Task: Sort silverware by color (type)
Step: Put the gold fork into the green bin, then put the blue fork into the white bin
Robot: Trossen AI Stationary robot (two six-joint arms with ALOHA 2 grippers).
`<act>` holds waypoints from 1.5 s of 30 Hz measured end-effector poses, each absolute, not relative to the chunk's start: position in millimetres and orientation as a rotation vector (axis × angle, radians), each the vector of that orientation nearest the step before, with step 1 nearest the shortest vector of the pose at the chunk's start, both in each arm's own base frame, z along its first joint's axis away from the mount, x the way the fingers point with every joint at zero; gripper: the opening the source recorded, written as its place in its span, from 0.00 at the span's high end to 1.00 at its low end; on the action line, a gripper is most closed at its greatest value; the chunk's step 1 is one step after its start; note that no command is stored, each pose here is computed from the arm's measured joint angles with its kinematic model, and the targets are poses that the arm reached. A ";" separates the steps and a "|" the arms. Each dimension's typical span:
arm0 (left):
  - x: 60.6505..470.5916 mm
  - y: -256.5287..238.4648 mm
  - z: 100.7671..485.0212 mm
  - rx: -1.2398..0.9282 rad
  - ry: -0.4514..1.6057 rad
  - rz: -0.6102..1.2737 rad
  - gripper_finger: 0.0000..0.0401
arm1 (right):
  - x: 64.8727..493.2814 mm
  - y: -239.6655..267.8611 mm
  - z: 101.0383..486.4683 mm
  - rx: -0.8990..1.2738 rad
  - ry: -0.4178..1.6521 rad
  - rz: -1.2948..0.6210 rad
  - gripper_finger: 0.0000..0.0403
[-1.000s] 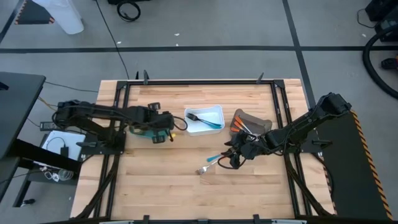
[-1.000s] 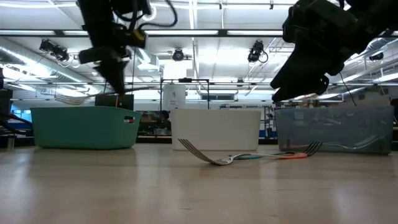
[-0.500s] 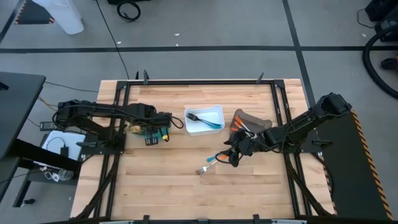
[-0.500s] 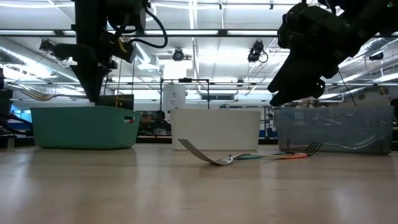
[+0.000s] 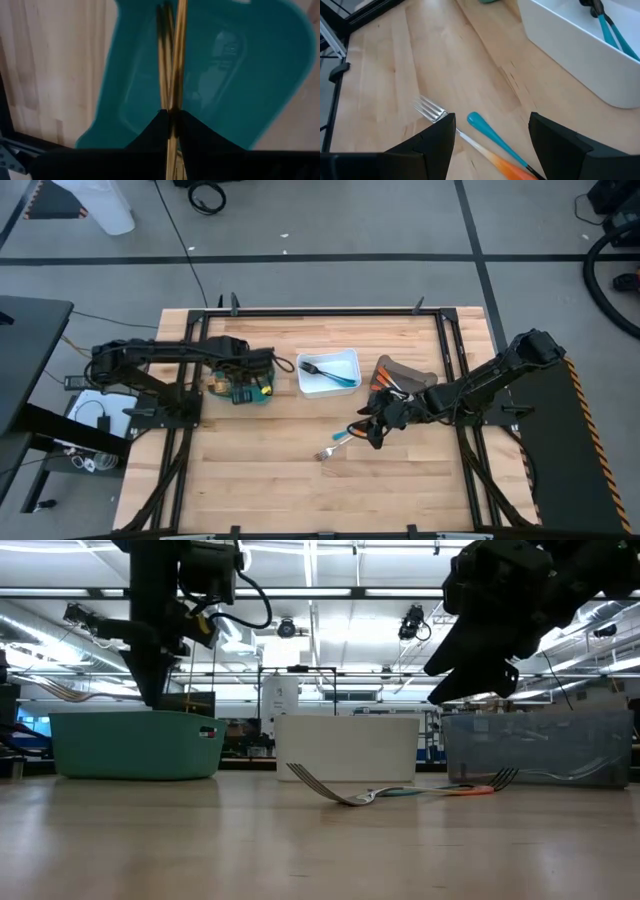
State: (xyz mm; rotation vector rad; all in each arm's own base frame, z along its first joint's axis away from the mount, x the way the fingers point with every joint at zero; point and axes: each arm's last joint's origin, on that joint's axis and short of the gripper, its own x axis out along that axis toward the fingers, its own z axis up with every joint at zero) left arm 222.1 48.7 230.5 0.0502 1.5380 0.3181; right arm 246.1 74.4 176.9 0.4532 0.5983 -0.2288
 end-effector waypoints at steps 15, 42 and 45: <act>237.1 67.6 190.7 -0.072 1.719 0.295 0.91 | 247.6 79.2 180.7 0.440 0.560 -0.190 0.36; 324.9 14.8 251.7 0.039 1.118 0.205 0.65 | 230.5 107.2 173.6 -0.019 0.626 -0.022 0.38; 336.8 -3.3 258.4 0.025 0.974 0.173 0.65 | 227.9 106.4 169.6 -0.077 0.634 -0.016 0.39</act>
